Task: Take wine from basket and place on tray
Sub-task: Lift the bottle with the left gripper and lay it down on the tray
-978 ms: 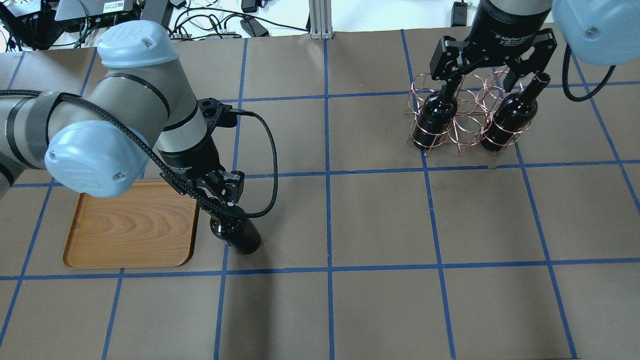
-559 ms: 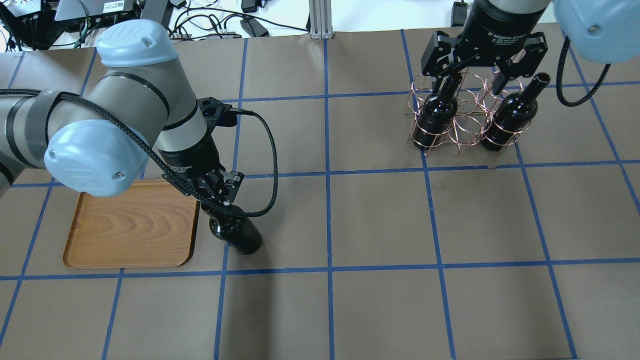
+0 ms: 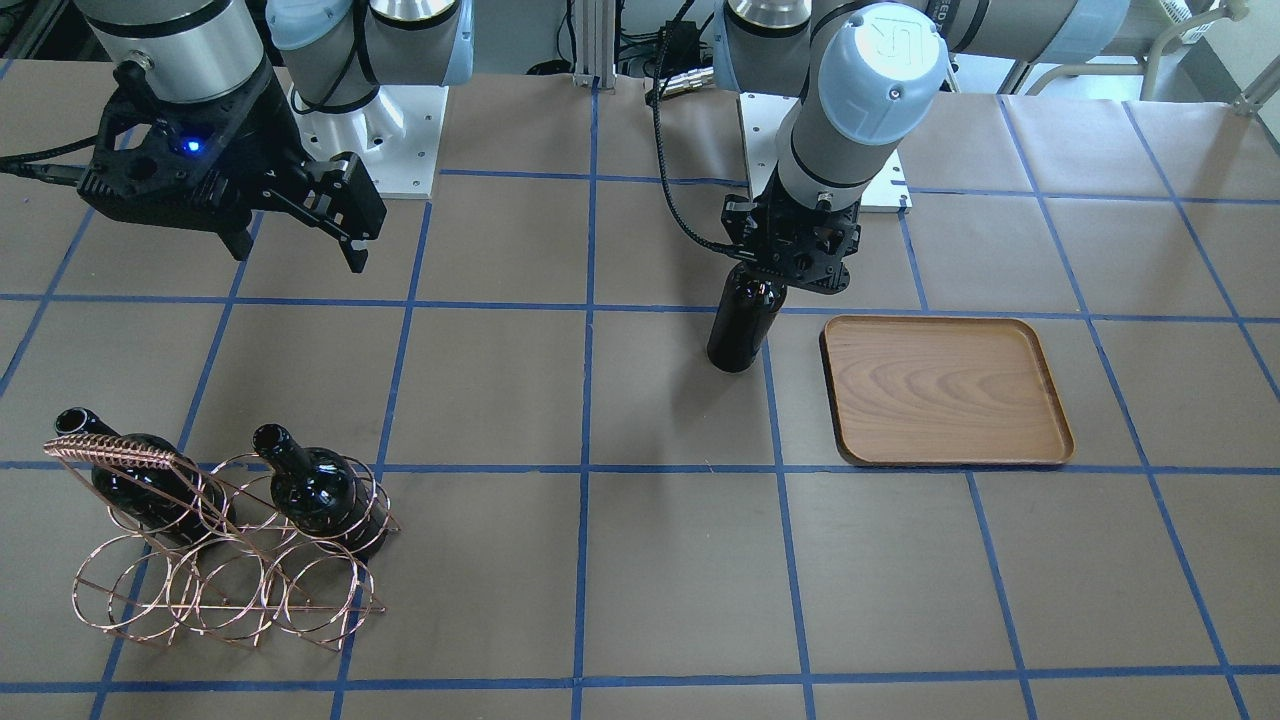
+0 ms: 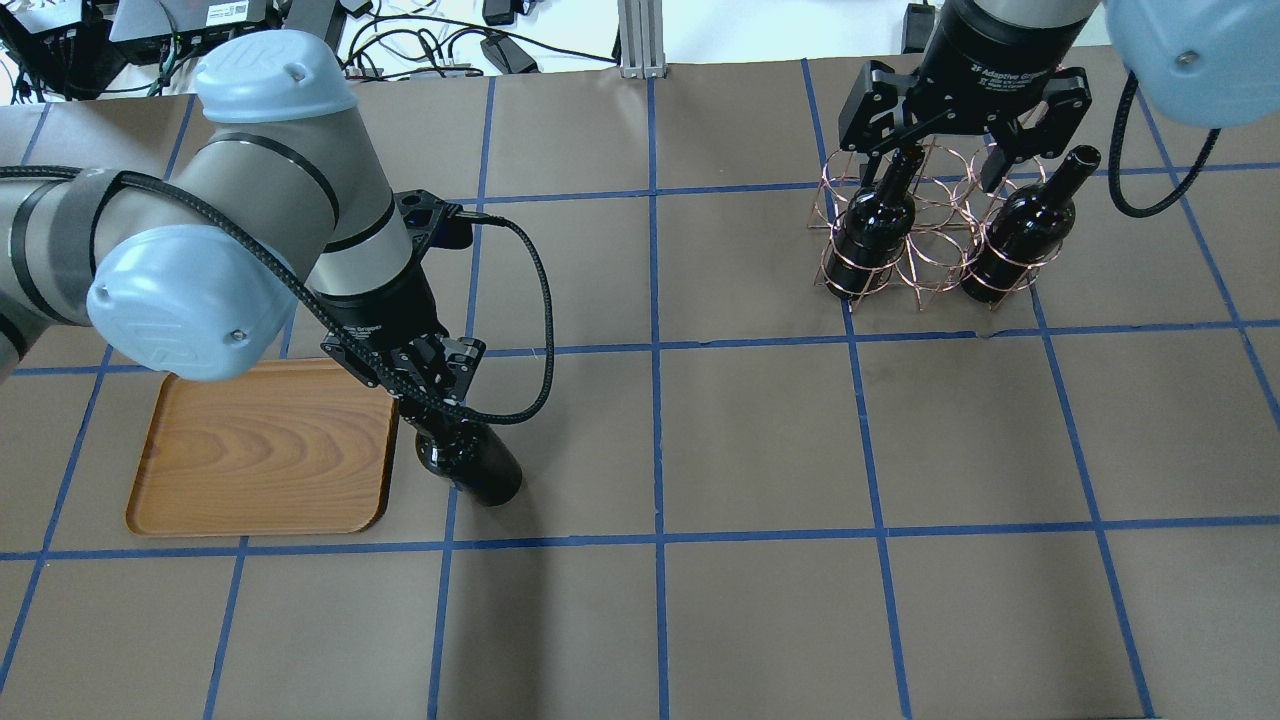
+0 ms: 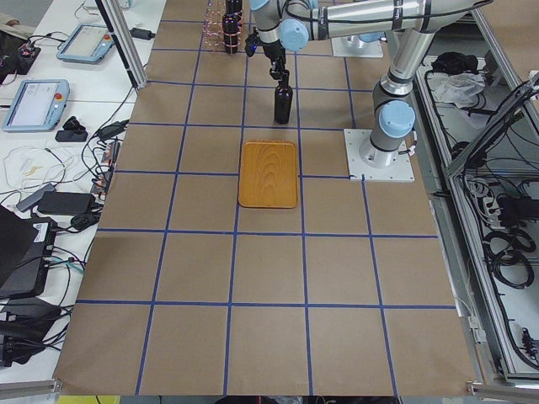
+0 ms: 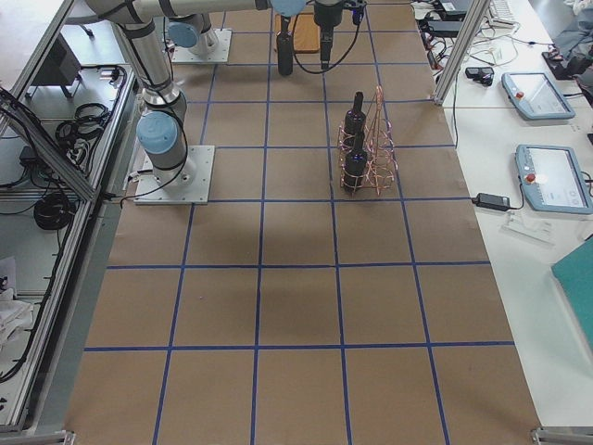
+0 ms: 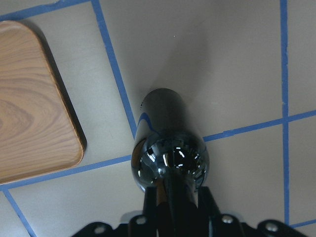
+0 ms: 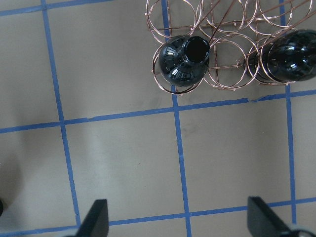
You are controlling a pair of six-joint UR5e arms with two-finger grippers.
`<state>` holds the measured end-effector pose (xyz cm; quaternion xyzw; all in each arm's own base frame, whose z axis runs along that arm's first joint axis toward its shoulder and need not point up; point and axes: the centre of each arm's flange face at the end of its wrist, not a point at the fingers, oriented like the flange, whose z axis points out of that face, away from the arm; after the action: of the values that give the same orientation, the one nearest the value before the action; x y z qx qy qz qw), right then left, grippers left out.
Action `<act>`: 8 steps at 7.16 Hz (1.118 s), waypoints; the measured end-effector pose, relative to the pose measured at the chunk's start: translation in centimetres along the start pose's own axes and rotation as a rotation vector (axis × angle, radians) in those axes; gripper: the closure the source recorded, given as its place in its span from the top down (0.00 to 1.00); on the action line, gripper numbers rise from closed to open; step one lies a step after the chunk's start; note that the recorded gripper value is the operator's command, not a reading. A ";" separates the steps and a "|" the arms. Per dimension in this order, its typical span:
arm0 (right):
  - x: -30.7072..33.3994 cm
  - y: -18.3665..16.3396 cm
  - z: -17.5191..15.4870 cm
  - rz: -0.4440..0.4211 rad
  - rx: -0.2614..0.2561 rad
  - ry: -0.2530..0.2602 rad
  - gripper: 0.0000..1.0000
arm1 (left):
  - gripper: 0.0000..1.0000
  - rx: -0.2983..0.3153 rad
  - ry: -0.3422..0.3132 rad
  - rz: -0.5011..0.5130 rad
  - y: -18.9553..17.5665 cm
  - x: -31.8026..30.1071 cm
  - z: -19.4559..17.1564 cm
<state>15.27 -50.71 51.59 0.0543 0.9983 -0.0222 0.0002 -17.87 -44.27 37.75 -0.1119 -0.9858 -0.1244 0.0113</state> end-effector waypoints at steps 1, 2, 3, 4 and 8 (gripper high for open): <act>0.0 0.0 0.0 0.000 0.000 0.002 1.00 | 0.00 0.001 -0.019 0.003 -0.1 -0.2 -1.1; 0.0 0.0 0.0 0.000 0.001 0.005 1.00 | 0.00 0.006 -0.043 0.007 -0.2 -0.6 -2.6; 0.1 0.0 0.0 -0.001 0.001 0.006 1.00 | 0.00 0.023 -0.066 0.008 -0.4 -1.5 -4.3; 0.1 0.0 0.0 -0.001 0.001 0.008 1.00 | 0.00 0.045 -0.086 0.005 -0.5 -3.2 -6.0; 0.1 0.0 0.0 -0.001 0.002 0.008 1.00 | 0.00 0.068 -0.064 0.055 0.7 -18.2 -8.2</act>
<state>15.20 -50.72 51.57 0.0538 0.9983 -0.0227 -0.0040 0.00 -49.57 44.95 -0.1424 -0.9859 -0.0869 -0.0128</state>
